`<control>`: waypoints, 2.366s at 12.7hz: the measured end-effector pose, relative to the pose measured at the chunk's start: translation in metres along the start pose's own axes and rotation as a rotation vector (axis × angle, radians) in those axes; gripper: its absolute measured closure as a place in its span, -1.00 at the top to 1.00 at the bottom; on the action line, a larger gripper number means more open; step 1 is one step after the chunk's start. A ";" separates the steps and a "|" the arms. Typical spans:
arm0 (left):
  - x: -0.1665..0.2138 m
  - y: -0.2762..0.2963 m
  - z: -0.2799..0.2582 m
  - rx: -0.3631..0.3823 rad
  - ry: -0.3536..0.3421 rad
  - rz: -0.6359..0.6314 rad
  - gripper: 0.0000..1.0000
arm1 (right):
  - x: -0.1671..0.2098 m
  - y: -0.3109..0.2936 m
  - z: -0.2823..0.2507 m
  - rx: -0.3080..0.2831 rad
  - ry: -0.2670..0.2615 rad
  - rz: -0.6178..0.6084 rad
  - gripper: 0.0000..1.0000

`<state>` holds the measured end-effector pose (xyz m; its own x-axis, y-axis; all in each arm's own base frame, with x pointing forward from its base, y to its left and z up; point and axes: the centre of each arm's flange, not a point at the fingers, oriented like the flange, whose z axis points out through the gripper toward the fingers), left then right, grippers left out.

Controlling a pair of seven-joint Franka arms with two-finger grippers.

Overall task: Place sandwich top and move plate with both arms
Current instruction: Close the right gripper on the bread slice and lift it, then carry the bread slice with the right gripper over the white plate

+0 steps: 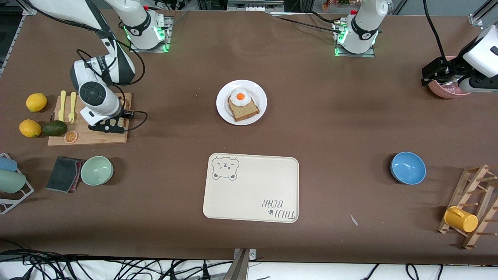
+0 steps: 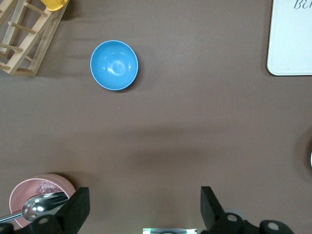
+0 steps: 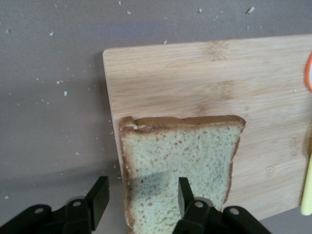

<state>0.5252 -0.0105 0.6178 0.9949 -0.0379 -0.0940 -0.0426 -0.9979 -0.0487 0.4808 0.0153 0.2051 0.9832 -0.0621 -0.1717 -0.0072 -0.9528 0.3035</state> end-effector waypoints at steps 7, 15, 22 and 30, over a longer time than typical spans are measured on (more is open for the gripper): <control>-0.001 -0.001 0.003 -0.001 -0.020 -0.001 1.00 | -0.003 -0.007 0.019 -0.029 -0.027 -0.010 0.09; 0.004 -0.007 0.012 -0.004 -0.041 -0.010 1.00 | -0.002 -0.009 0.013 -0.037 -0.022 -0.017 -0.72; 0.001 -0.002 0.008 -0.004 -0.060 -0.003 1.00 | 0.004 -0.104 -0.171 0.023 0.003 0.018 -0.81; -0.001 -0.016 0.006 -0.007 -0.061 -0.029 1.00 | -0.017 -0.268 -0.253 0.161 0.099 0.074 -0.81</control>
<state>0.5245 0.0056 0.6129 0.9882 -0.0063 -0.1533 -0.0134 -0.9989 -0.0450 0.5121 0.3475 0.3640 0.9920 -0.1114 -0.0591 -0.1010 -0.9825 0.1564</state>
